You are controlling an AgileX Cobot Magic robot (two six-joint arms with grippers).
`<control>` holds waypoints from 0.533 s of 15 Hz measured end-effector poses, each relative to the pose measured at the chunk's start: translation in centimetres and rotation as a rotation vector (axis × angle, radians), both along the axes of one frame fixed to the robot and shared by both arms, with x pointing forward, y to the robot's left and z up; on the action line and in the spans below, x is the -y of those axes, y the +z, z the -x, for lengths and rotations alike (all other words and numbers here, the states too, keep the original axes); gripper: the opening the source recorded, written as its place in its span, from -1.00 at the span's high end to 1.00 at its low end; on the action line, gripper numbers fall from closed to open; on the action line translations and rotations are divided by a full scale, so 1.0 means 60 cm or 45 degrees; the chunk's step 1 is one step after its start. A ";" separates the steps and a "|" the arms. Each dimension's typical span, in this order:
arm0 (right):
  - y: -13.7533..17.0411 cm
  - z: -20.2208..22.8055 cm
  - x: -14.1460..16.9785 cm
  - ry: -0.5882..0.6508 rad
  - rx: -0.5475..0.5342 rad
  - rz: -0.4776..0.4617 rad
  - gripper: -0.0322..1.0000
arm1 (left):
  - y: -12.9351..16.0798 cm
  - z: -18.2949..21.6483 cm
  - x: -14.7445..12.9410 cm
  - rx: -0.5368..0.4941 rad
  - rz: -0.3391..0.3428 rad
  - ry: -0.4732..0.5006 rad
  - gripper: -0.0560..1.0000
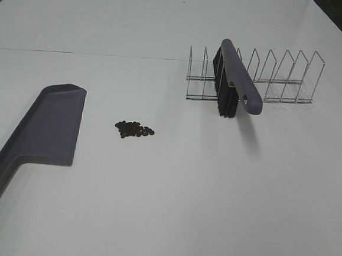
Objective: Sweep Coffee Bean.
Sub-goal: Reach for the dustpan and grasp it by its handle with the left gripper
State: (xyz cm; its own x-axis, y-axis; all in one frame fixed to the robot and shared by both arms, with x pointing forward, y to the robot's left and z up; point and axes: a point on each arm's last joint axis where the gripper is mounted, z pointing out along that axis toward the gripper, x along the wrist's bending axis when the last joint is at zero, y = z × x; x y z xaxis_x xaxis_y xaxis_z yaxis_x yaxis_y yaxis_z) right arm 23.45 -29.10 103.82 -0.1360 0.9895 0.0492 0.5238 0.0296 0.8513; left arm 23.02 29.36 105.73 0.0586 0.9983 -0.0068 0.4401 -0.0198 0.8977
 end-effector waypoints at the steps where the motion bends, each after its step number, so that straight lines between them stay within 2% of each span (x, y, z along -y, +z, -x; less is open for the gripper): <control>1: 0.000 0.000 0.000 0.000 0.000 0.000 -0.55 | 0.000 0.000 0.000 -0.001 0.008 0.008 -0.87; 4: 0.000 0.000 0.000 0.000 -0.001 0.000 -0.55 | 0.000 -0.005 -0.001 -0.025 0.017 0.017 -0.87; 8: 0.000 0.000 0.000 0.000 -0.001 0.000 -0.55 | -0.001 -0.033 -0.005 -0.163 0.033 0.056 -0.87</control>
